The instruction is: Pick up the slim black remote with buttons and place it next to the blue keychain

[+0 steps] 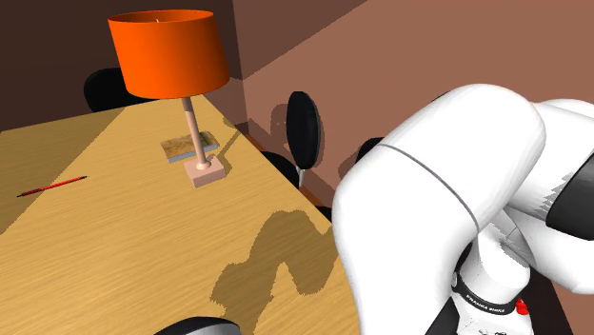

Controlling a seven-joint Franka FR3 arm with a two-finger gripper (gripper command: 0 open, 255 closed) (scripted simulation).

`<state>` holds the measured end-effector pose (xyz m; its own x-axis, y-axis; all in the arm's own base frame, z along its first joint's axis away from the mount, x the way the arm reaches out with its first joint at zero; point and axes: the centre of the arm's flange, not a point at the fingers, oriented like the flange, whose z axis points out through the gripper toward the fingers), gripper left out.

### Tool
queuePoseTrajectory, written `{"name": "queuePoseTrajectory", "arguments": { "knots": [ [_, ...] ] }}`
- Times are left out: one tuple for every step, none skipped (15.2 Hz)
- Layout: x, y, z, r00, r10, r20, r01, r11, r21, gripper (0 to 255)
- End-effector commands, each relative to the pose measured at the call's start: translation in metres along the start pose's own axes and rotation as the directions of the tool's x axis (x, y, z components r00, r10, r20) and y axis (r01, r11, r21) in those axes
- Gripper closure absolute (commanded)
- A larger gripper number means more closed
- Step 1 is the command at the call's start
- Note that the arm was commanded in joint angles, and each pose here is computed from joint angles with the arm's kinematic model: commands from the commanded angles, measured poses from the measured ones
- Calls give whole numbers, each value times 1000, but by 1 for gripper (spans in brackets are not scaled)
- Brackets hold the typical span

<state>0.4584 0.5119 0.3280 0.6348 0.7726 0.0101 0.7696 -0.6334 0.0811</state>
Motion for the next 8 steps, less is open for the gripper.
{"name": "queuePoseTrajectory", "arguments": {
  "knots": [
    [0, 0, 0, 1000, 0, 0, 0, 1000, 0, 255],
    [0, 0, 0, 1000, 0, 0, 0, 1000, 0, 255],
    [0, 0, 0, 1000, 0, 0, 0, 1000, 0, 255],
    [0, 0, 0, 1000, 0, 0, 0, 1000, 0, 0],
    [0, 0, 0, 1000, 0, 0, 0, 1000, 0, 0],
    [0, 0, 0, 1000, 0, 0, 0, 1000, 0, 0],
    [0, 0, 0, 1000, 0, 0, 0, 1000, 0, 0],
    [0, 0, 0, 1000, 0, 0, 0, 1000, 0, 0]
  ]
}}
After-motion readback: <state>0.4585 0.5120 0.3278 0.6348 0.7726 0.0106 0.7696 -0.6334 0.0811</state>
